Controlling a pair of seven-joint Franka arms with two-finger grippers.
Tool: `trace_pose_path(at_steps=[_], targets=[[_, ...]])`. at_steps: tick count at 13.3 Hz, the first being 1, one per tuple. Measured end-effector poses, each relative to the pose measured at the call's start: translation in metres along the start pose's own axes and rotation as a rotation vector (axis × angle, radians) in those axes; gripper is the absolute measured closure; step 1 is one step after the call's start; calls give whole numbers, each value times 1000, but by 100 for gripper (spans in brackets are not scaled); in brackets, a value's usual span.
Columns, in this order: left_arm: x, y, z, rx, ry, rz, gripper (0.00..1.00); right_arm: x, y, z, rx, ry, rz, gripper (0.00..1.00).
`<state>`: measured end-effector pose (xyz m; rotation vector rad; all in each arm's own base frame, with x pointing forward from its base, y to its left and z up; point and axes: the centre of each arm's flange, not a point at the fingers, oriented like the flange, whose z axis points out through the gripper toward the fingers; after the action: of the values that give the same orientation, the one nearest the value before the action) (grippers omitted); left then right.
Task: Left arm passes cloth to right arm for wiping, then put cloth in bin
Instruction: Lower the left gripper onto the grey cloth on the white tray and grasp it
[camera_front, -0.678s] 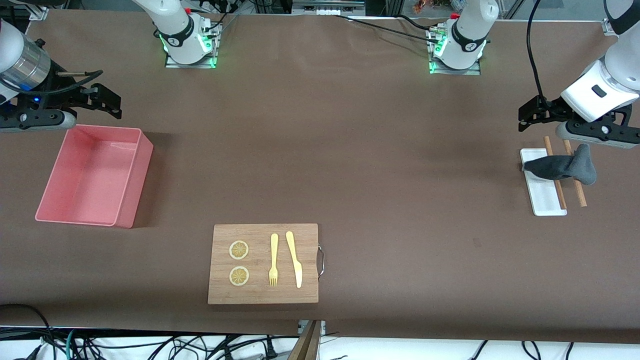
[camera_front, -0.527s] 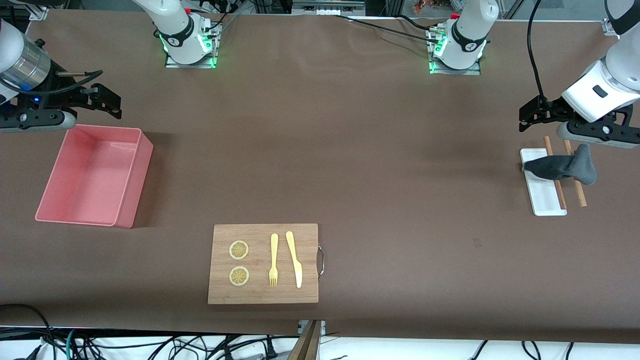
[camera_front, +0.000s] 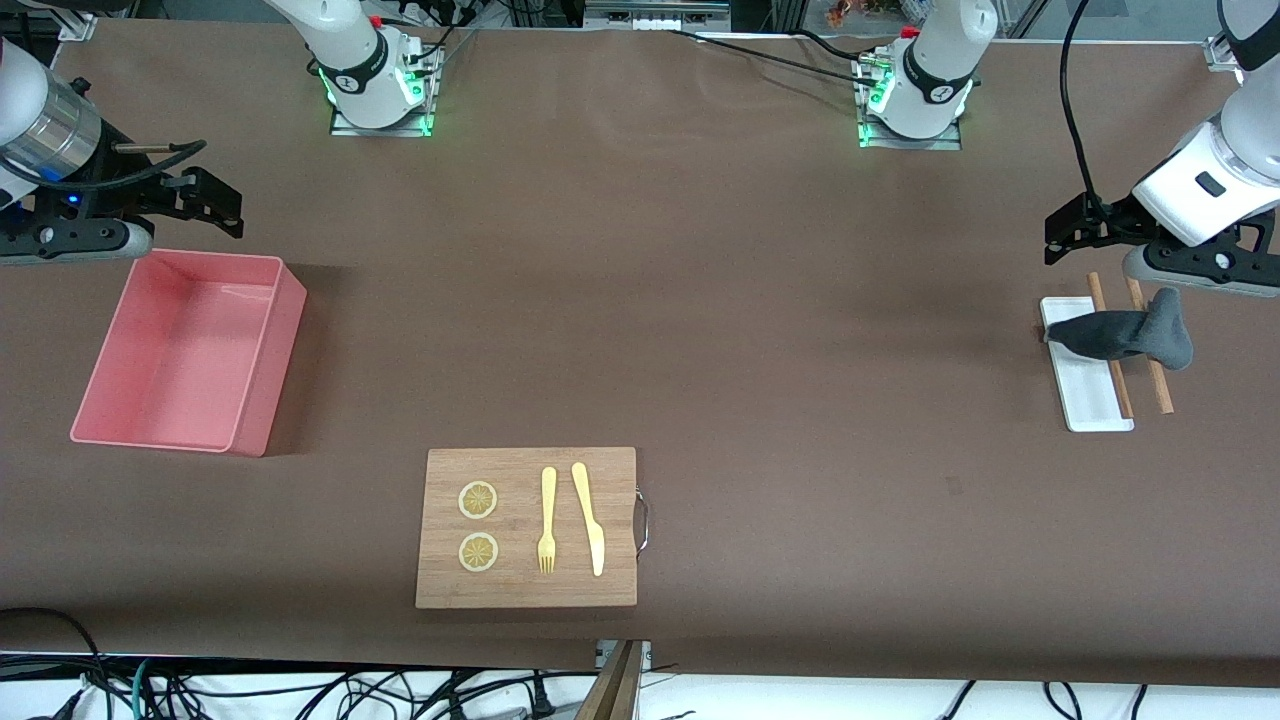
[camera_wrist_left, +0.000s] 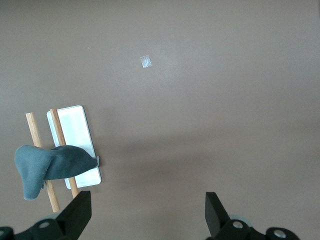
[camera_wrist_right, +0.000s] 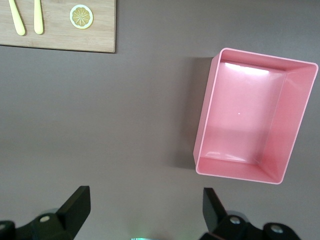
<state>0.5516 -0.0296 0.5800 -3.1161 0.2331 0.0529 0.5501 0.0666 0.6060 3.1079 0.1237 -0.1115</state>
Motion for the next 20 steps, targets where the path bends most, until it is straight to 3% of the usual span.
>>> trace_pose_path(at_steps=[13, 16, 20], targets=[[4, -22, 18, -5, -34, -38, 0, 0, 0, 0, 0, 0, 0, 0], [4, -69, 38, -15, -68, -95, 0, 0, 0, 0, 0, 0, 0, 0], [-10, -162, 78, -57, -128, -33, 0, 0, 0, 0, 0, -1, -1, 0]])
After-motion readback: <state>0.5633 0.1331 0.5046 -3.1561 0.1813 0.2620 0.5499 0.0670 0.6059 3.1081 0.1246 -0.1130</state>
